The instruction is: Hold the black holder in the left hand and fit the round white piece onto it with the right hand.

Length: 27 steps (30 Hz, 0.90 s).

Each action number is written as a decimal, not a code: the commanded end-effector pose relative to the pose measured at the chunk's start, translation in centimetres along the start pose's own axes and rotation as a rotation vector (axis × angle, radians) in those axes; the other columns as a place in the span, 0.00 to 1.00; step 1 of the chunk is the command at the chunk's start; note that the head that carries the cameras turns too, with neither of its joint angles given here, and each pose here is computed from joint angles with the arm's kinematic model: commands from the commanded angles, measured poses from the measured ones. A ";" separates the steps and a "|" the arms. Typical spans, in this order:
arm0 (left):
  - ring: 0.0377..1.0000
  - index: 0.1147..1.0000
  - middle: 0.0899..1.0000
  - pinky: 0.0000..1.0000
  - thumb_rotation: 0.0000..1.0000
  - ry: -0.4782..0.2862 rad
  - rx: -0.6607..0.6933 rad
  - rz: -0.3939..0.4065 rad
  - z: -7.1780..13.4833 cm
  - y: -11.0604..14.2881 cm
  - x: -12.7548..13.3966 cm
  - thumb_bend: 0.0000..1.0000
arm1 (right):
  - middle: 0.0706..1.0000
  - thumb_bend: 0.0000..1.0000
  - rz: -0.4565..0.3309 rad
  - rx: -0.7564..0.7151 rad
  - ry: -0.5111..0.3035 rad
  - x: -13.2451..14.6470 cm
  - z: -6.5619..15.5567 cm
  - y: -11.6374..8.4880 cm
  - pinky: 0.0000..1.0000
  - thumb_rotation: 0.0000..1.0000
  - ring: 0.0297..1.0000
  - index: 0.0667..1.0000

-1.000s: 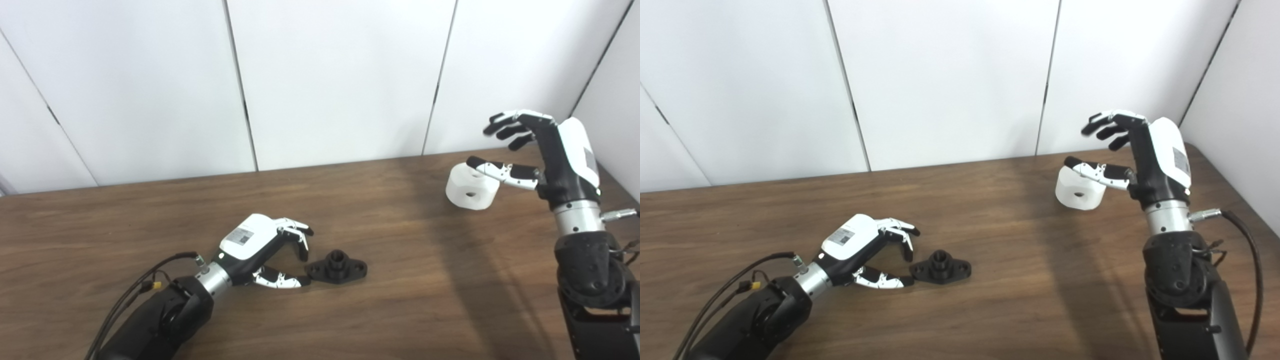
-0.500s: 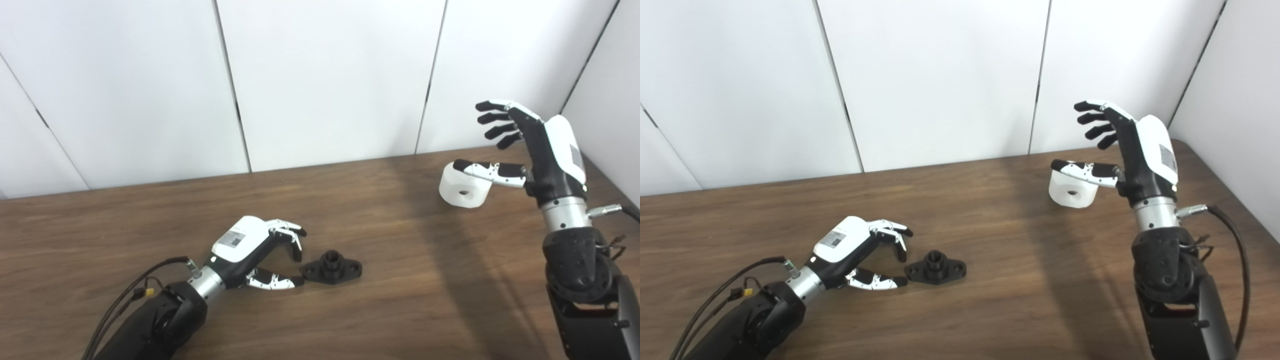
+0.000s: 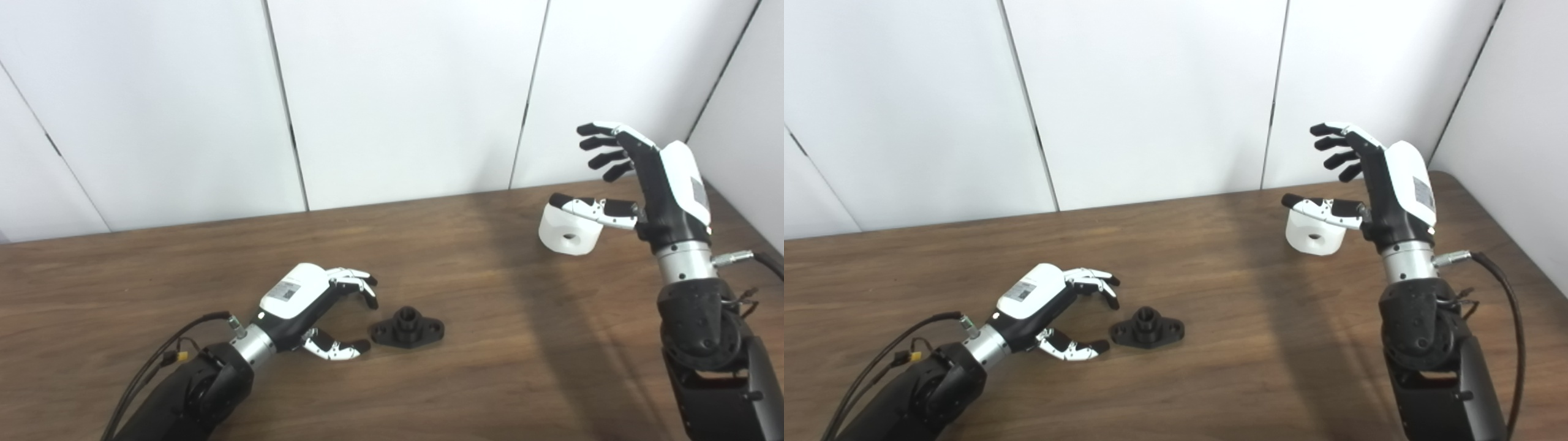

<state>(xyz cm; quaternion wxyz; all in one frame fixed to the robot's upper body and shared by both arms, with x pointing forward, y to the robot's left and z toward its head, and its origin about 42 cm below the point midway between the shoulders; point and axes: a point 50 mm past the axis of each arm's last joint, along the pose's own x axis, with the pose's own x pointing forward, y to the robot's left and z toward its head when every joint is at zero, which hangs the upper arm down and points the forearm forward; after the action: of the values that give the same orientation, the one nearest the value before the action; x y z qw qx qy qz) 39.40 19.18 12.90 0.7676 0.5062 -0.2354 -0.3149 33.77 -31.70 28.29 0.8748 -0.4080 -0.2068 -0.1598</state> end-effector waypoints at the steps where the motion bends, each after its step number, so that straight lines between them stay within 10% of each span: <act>1: 0.79 0.56 0.79 0.62 0.03 0.093 -0.003 -0.239 -1.3 -3.9 -3.2 1.00 | 0.66 0.60 -0.061 -0.003 -0.071 1.4 1.3 -1.0 0.47 0.24 0.58 0.71; 27: 0.79 0.55 0.79 0.64 0.06 0.048 -0.035 -0.224 -0.1 -4.7 -1.1 1.00 | 0.66 0.60 -0.059 0.002 -0.065 1.3 1.6 -0.5 0.47 0.25 0.58 0.71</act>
<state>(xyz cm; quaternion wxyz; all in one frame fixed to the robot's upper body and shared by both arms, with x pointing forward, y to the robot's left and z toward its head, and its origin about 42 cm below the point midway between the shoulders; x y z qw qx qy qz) 39.54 18.27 12.82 0.7710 0.4961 -0.2339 -0.3236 34.10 -31.10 28.07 0.8756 -0.4077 -0.2067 -0.1563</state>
